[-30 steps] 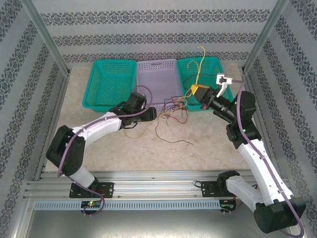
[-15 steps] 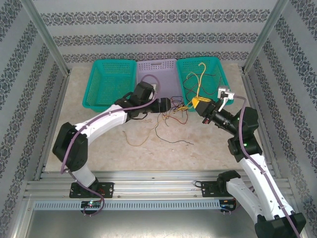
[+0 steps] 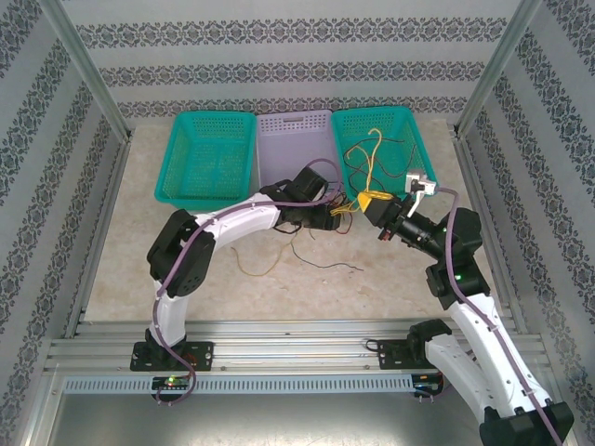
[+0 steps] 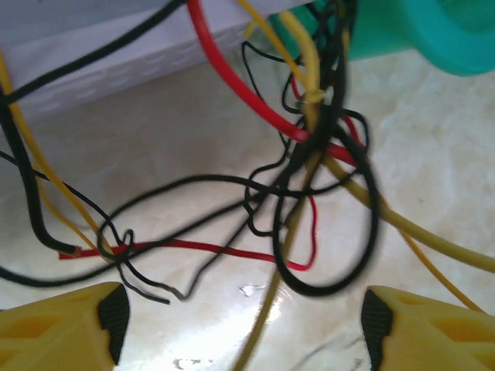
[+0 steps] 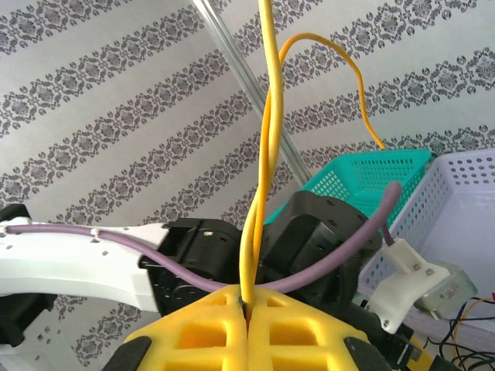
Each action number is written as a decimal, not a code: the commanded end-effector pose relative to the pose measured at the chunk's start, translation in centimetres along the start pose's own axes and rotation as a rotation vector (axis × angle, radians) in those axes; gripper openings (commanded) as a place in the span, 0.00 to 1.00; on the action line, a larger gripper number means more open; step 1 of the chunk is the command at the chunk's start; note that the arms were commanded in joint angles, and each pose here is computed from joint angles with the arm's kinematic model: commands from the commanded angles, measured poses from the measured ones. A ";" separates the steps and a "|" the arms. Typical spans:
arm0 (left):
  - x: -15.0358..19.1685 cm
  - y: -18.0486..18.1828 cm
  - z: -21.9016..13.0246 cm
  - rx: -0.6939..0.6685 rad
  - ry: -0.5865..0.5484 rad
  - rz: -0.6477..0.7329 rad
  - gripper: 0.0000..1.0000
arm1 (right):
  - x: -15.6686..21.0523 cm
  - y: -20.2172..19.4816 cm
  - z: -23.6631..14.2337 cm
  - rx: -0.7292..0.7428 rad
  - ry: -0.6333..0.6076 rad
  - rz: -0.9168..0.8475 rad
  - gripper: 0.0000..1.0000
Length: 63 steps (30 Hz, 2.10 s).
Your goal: Untangle the cables
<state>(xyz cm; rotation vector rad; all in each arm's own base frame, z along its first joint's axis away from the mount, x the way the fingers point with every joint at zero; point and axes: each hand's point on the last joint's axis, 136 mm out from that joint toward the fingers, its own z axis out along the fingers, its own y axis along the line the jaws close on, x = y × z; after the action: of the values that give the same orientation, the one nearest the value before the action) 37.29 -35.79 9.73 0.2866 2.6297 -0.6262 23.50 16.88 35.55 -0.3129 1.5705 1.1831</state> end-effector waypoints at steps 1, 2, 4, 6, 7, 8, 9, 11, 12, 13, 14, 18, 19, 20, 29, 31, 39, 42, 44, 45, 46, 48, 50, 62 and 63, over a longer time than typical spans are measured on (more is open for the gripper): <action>-0.8 1.0 0.0 -0.075 -0.013 0.034 0.70 | -0.5 1.9 -0.1 -0.069 -0.018 -0.058 0.00; -1.0 1.1 0.0 -0.077 -0.020 0.035 0.65 | -0.4 2.0 -0.1 -0.074 -0.014 -0.058 0.00; -1.6 1.1 0.1 -0.081 -0.041 0.037 0.59 | -0.1 2.1 -0.1 -0.081 -0.006 -0.054 0.00; -2.2 1.0 0.2 -0.077 -0.057 0.044 0.56 | 0.1 2.2 -0.2 -0.083 -0.002 -0.052 0.00; -2.4 1.0 0.3 -0.074 -0.063 0.048 0.52 | 0.2 2.2 -0.3 -0.085 -0.002 -0.053 0.00; -2.5 0.9 0.4 -0.072 -0.065 0.056 0.48 | 0.2 2.3 -0.3 -0.087 -0.003 -0.056 0.00; -2.7 0.8 0.4 -0.073 -0.068 0.061 0.43 | 0.3 2.4 -0.4 -0.087 -0.002 -0.055 0.00; -2.9 0.7 0.5 -0.068 -0.072 0.067 0.34 | 0.4 2.5 -0.5 -0.086 -0.001 -0.053 0.00; -3.1 0.5 0.4 -0.059 -0.078 0.072 0.28 | 0.4 2.5 -0.5 -0.087 0.000 -0.054 0.00; -3.2 0.4 0.4 -0.057 -0.082 0.077 0.24 | 0.5 2.6 -0.5 -0.089 0.000 -0.054 0.00; -3.4 0.4 0.3 -0.055 -0.086 0.079 0.20 | 0.5 2.6 -0.5 -0.090 0.001 -0.053 0.00; -3.8 0.6 0.1 -0.059 -0.094 0.087 0.06 | 0.7 2.7 -0.6 -0.091 0.003 -0.055 0.00; -4.0 0.6 0.0 -0.060 -0.100 0.091 0.03 | 0.7 2.8 -0.6 -0.092 0.003 -0.057 0.00; -4.1 0.8 -0.1 -0.065 -0.104 0.092 0.00 | 0.8 2.8 -0.6 -0.091 0.005 -0.055 0.00; -8.1 0.1 -4.7 -0.055 -0.244 0.126 0.00 | 1.1 2.7 -0.9 -0.078 0.004 -0.062 0.00; -9.0 -0.4 -6.1 -0.051 -0.284 0.149 0.00 | 1.2 2.5 -0.9 -0.074 0.006 -0.059 0.00; -10.5 -1.3 -10.8 -0.035 -0.410 0.181 0.00 | 1.4 2.3 -1.0 -0.060 0.005 -0.060 0.00; -10.7 -1.5 -12.6 -0.030 -0.453 0.179 0.00 | 1.3 2.2 -1.0 -0.058 0.003 -0.060 0.00; -10.6 -1.7 -13.8 -0.020 -0.467 0.178 0.00 | 1.2 2.3 -1.0 -0.058 0.002 -0.059 0.00; -10.5 -1.8 -14.4 -0.011 -0.472 0.174 0.00 | 1.0 2.4 -1.0 -0.055 -0.003 -0.063 0.00; -10.3 -1.8 -14.8 -0.008 -0.471 0.169 0.00 | 0.9 2.2 -1.1 -0.038 -0.008 -0.064 0.00; -9.4 -1.5 -15.2 -0.009 -0.454 0.158 0.00 | 0.4 1.7 -1.5 0.019 -0.029 -0.079 0.00; -8.2 -0.8 -15.4 -0.021 -0.429 0.151 0.00 | -0.4 0.2 -2.5 0.147 -0.070 -0.094 0.00; -3.4 5.2 -18.9 -0.268 -0.364 0.098 0.00 | 1.7 -7.1 -5.8 0.569 -0.052 -0.014 0.00; -3.1 5.5 -19.7 -0.288 -0.369 0.090 0.00 | 2.1 -7.8 -6.2 0.608 -0.042 0.000 0.00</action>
<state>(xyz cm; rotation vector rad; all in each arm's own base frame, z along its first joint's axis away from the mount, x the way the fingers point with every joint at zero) 35.61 -25.30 22.88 0.2714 2.3069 -0.3435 24.18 11.13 31.12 0.0136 1.7301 0.7929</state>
